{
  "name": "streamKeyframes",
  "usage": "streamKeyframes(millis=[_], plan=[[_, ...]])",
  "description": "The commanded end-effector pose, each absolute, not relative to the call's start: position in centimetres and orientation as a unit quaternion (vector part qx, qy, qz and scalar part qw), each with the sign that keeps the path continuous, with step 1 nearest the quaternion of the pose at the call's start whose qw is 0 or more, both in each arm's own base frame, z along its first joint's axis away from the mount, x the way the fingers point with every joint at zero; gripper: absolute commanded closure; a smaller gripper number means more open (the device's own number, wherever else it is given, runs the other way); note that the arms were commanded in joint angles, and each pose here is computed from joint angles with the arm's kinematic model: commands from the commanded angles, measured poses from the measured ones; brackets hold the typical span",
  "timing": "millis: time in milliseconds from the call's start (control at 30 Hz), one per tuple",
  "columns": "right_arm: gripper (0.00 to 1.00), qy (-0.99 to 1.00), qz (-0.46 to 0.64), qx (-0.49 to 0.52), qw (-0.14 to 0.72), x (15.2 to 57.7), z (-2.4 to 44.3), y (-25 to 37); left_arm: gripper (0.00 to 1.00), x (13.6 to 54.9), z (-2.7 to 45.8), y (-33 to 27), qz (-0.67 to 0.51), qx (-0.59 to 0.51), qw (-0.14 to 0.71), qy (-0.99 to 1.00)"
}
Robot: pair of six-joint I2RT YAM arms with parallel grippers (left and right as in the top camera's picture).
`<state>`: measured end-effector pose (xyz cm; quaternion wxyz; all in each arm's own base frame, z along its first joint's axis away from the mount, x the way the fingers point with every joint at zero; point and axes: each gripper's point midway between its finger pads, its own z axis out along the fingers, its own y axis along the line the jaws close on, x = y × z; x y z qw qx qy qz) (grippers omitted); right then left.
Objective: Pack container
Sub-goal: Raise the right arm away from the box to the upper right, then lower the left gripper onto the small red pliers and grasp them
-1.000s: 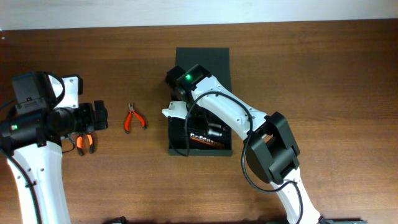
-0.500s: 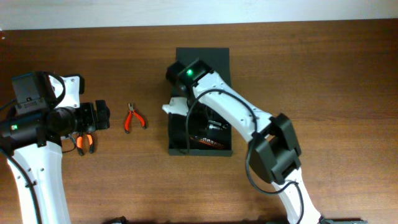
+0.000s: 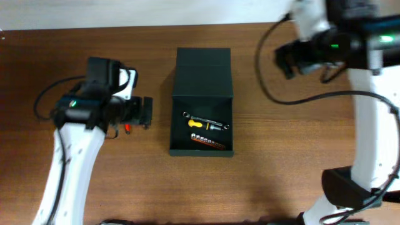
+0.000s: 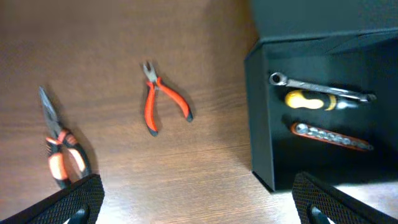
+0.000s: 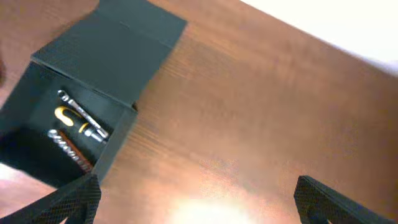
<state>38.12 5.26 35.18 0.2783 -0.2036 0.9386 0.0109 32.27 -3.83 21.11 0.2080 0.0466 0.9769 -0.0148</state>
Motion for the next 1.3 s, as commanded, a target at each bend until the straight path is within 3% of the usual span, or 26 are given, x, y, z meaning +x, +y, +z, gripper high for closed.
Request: streamKeyframes(millis=[0, 400, 933, 1267], plan=[[0.01, 0.956, 0.077, -0.141, 0.244, 38.5, 33.1, 3.4, 0.01, 34.0, 16.9, -3.4, -0.015, -0.016, 0.145, 0.989], [0.01, 0.975, 0.075, -0.077, 0.194, 39.4, 28.8, -1.4, 0.01, 36.7, 8.6, -3.4, -0.065, -0.044, 0.057, 0.995], [0.01, 0.983, 0.084, -0.074, 0.148, 39.8, 25.1, -1.5, 0.01, 38.7, 5.6, -2.9, -0.052, -0.131, 0.056, 0.988], [0.01, 0.983, 0.084, -0.074, 0.148, 39.8, 25.1, -1.5, 0.01, 38.4, 4.0, -0.6, -0.018, -0.08, 0.04, 0.996]])
